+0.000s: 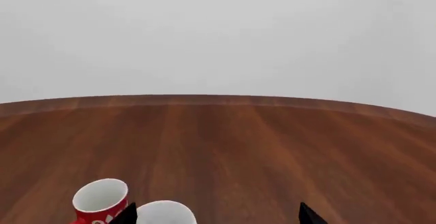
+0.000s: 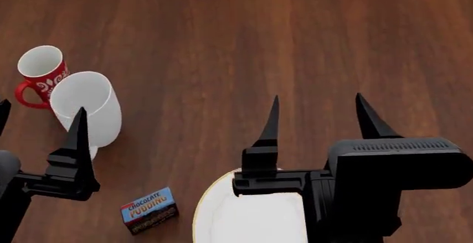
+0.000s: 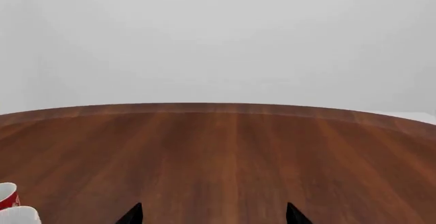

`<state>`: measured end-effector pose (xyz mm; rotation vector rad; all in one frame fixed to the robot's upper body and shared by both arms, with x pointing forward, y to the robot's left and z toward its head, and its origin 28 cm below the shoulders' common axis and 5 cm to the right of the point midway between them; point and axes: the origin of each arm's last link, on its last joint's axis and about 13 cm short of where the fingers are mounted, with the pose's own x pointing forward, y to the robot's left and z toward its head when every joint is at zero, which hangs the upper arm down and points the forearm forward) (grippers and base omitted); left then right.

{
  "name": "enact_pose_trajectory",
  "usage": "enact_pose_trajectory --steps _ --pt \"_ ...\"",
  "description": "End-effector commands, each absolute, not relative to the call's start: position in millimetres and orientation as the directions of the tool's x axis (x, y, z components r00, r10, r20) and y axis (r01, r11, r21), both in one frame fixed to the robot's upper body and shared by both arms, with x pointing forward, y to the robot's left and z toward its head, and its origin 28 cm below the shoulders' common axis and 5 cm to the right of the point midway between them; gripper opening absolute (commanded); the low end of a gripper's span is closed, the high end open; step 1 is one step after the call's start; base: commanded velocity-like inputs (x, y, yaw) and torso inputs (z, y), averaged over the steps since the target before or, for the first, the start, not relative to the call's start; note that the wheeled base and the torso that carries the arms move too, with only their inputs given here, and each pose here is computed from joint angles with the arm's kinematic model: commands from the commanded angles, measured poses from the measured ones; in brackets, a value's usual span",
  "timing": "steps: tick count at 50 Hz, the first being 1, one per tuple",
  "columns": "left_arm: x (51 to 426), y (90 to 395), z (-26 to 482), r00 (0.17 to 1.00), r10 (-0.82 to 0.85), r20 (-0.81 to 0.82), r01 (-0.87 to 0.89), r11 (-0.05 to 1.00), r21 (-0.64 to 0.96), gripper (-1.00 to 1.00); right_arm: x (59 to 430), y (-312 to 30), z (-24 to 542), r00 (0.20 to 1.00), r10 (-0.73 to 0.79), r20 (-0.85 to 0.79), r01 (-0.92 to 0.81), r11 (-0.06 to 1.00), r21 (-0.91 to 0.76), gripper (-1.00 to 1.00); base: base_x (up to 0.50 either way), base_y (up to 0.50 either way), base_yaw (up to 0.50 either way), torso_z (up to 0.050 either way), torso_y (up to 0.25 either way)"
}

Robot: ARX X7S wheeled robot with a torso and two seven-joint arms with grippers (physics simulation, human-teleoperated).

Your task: Put the white mug on the plate.

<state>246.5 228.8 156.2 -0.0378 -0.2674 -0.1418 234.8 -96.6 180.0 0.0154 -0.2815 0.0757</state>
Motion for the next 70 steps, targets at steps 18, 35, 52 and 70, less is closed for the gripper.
enact_pose_trajectory --steps 18,35,52,70 --pt "246.1 226.5 152.5 0.961 -0.144 0.234 0.152 0.988 -0.014 1.00 234.7 -96.9 177.2 0.961 0.071 0.267 -0.075 0.997 0.004 1.00 0.00 0.00 0.00 0.000 -0.035" --pt "249.1 225.1 152.7 0.978 -0.127 0.167 0.132 0.991 -0.019 1.00 236.4 -99.0 171.4 0.965 0.063 0.255 -0.069 0.997 0.017 1.00 0.00 0.00 0.00 0.000 0.000" --pt "258.9 225.5 150.1 0.995 -0.080 0.056 0.081 0.997 -0.009 1.00 237.5 -100.1 167.6 0.967 0.059 0.246 -0.068 0.997 0.027 1.00 0.00 0.00 0.00 0.000 0.000" --pt "273.5 226.9 147.2 0.998 -0.054 -0.033 0.052 0.997 -0.059 1.00 237.4 -101.6 164.6 0.969 0.053 0.242 -0.064 0.997 0.036 1.00 0.00 0.00 0.00 0.000 0.000"
